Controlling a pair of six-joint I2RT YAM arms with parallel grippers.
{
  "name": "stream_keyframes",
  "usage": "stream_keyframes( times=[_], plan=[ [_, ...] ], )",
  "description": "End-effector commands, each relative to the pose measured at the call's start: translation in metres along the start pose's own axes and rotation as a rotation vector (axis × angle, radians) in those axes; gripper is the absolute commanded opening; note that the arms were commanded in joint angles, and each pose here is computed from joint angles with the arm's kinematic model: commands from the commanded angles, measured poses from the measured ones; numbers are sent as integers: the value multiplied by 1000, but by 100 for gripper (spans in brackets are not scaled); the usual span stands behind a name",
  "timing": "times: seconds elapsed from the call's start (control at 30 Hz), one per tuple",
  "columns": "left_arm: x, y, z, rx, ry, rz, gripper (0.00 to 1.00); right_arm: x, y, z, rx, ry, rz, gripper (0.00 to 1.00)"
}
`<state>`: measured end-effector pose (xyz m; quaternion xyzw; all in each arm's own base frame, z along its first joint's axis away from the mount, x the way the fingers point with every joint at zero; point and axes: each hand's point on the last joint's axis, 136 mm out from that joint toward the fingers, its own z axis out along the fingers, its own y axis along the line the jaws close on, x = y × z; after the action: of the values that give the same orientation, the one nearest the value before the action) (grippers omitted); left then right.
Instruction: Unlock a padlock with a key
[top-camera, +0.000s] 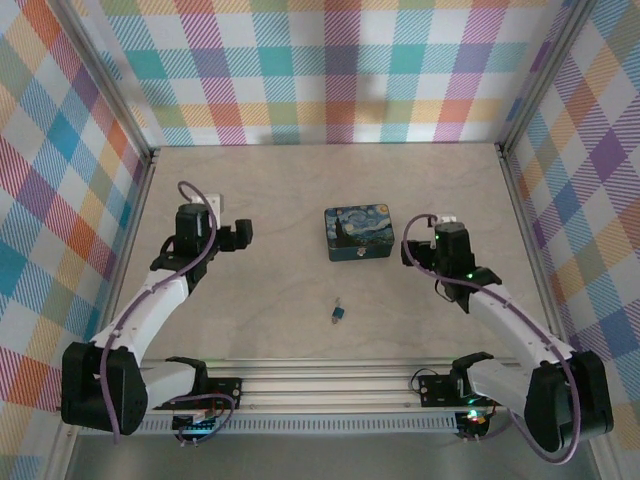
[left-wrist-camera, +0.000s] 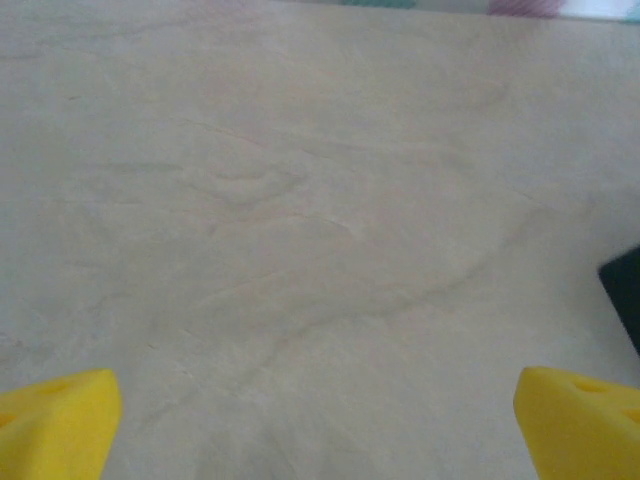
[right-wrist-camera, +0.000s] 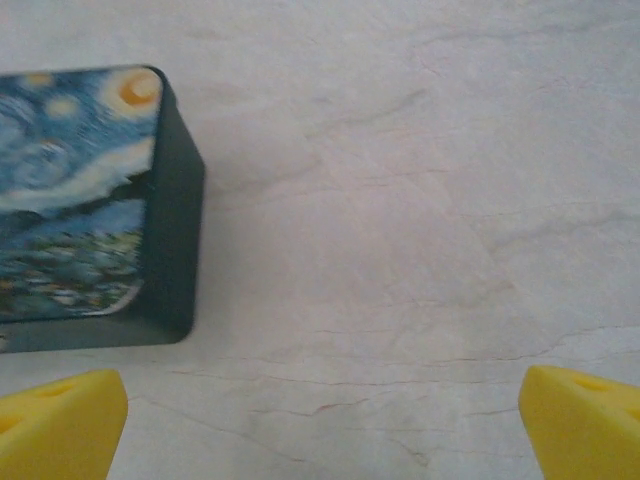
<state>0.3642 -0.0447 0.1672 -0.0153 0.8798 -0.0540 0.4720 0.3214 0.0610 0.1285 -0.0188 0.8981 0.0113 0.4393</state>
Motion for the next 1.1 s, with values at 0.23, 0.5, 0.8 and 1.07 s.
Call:
stream_keyframes(
  times=[0.23,0.5,0.8,1.07],
  plan=[
    [35,44,18,-91,-115,-44,100,-27,-39,13,81,-310,30,100],
    [36,51,32,-70,-230,-85,100,-15,-60,23,85,-370,82,100],
    [46,52,69,-67,-185,-49,100,-19,-67,52,69,-391,122,100],
    [52,42,77,-47,-149,6,100,-17,-60,79,32,-306,91,100]
  ],
)
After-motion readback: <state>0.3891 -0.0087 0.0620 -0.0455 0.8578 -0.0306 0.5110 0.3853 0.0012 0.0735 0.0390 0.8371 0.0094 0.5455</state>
